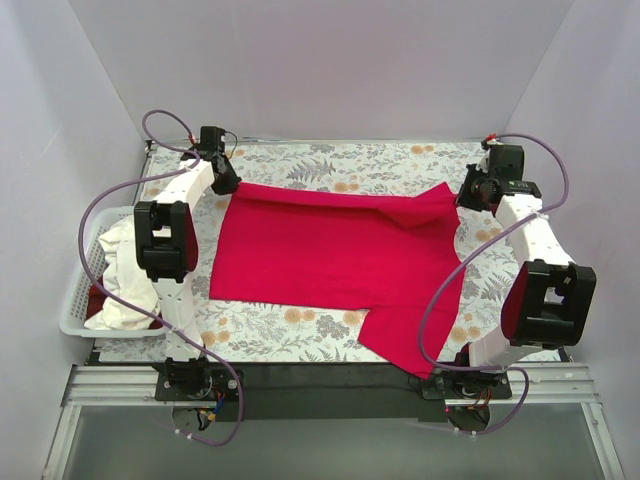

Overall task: Fold and stack the t-shirts
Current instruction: Fold the tshirt

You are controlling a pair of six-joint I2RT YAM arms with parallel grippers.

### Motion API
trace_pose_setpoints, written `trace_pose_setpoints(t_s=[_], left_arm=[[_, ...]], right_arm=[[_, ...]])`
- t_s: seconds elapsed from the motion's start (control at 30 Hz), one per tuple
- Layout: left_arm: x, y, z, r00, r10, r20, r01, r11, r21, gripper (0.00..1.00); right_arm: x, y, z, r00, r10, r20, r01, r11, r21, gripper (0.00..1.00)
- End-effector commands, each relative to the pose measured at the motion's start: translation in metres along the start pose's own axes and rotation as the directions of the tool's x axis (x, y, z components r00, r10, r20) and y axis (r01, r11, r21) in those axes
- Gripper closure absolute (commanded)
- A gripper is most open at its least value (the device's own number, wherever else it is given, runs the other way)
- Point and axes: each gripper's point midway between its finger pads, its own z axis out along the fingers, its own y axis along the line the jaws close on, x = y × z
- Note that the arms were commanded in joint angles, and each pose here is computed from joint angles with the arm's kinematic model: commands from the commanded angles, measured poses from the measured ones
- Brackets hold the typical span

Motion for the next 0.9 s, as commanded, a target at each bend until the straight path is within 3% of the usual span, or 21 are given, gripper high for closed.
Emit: trace_pose_setpoints(t_s=[0.0,0.43,0.87], left_arm=[[-0.013,0.009,-0.027,0.999,-0.019,0.042,0.02,1.0,-0.024,1.0],[0.045,0.046,0.004,0.996,-0.041,-0.085,0.028,0.988,-0.15,1.0],[0.051,0.054,0.008,0.995,-0.046,-0.091,0.028,0.982,-0.189,1.0]], right_arm=[[0.005,-0.007,-0.01,1.0,0.021,-0.005,-0.021,0.999,0.028,0.99],[0.082,-0.028,0.013,0.977,0.089,-0.193,-0.074,0.994,0.083,0.99],[0.104,-0.032,0.022,0.958,0.129,-0.258,-0.107,0.99,0.097,0.99]])
